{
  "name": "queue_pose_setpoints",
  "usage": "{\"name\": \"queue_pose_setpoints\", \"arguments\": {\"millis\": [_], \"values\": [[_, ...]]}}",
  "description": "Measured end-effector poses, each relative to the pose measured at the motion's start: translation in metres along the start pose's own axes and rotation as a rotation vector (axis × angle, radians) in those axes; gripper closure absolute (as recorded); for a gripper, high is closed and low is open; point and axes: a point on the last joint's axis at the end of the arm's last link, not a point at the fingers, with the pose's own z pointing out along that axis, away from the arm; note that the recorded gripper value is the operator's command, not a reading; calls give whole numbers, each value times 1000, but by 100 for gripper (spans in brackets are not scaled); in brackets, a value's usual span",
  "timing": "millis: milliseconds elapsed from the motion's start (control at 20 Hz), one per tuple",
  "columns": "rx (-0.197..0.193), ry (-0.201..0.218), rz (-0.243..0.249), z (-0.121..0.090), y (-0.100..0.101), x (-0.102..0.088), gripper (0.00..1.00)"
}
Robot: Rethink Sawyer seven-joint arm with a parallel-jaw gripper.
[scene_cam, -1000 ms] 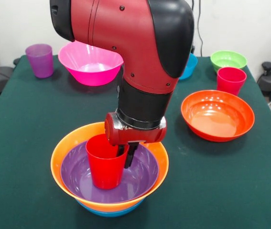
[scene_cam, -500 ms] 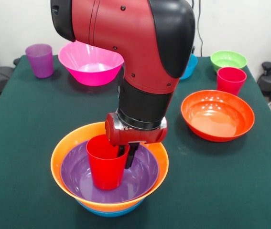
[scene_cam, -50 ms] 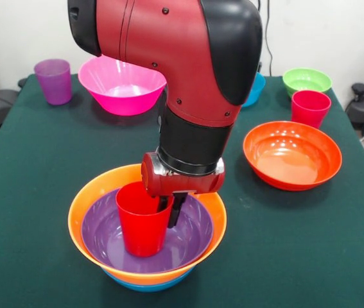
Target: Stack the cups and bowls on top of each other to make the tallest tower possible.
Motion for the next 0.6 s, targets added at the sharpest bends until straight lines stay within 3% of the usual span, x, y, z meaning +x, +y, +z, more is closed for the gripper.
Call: {"name": "queue_pose_setpoints", "arguments": {"millis": [400, 450, 600], "values": [[2, -5, -1, 1, 0, -3, 100], [2, -5, -2, 1, 0, -3, 0], [3, -6, -3, 2, 0, -4, 0]]}}
